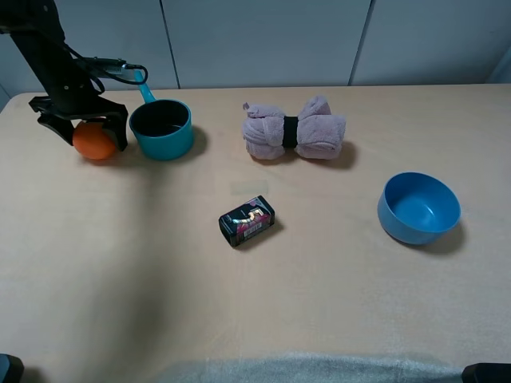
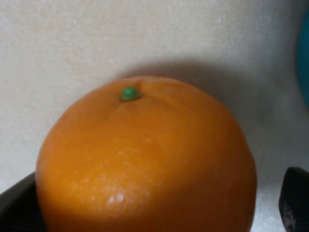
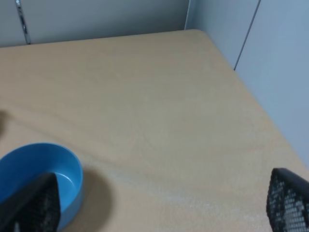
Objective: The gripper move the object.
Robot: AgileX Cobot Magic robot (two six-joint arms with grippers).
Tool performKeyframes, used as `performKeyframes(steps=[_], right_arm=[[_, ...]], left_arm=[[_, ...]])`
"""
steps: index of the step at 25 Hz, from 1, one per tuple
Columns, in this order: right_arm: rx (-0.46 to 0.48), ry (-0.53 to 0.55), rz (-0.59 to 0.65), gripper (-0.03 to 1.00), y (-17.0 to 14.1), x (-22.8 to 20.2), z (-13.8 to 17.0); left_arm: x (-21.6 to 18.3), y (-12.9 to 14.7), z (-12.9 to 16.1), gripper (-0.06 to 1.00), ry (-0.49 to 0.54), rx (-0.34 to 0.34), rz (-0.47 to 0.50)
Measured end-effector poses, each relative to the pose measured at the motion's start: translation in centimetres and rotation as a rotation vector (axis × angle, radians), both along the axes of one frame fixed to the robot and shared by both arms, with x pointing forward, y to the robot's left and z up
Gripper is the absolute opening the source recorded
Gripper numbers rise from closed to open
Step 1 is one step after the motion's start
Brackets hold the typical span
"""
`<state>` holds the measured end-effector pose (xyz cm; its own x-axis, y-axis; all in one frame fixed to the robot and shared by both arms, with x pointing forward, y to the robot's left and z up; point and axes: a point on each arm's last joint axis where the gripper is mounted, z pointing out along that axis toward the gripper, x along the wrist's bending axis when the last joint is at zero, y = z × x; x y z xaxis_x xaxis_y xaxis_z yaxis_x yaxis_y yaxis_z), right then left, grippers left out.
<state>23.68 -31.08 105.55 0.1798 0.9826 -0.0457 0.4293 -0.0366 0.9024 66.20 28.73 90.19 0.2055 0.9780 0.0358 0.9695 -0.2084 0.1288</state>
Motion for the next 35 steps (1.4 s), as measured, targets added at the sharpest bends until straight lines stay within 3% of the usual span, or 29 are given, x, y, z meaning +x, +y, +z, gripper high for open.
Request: performKeyframes(steps=[9, 35], right_arm=[[0.0, 0.0, 0.0, 0.65, 0.0, 0.0, 0.0], [0.0, 0.0, 0.0, 0.65, 0.0, 0.0, 0.0]], left_arm=[[-0.2, 0.0, 2.6, 0.99, -0.034, -0.001, 0.0], [-4.5, 0.5, 13.5, 0.99, -0.108, 0.021, 0.028]])
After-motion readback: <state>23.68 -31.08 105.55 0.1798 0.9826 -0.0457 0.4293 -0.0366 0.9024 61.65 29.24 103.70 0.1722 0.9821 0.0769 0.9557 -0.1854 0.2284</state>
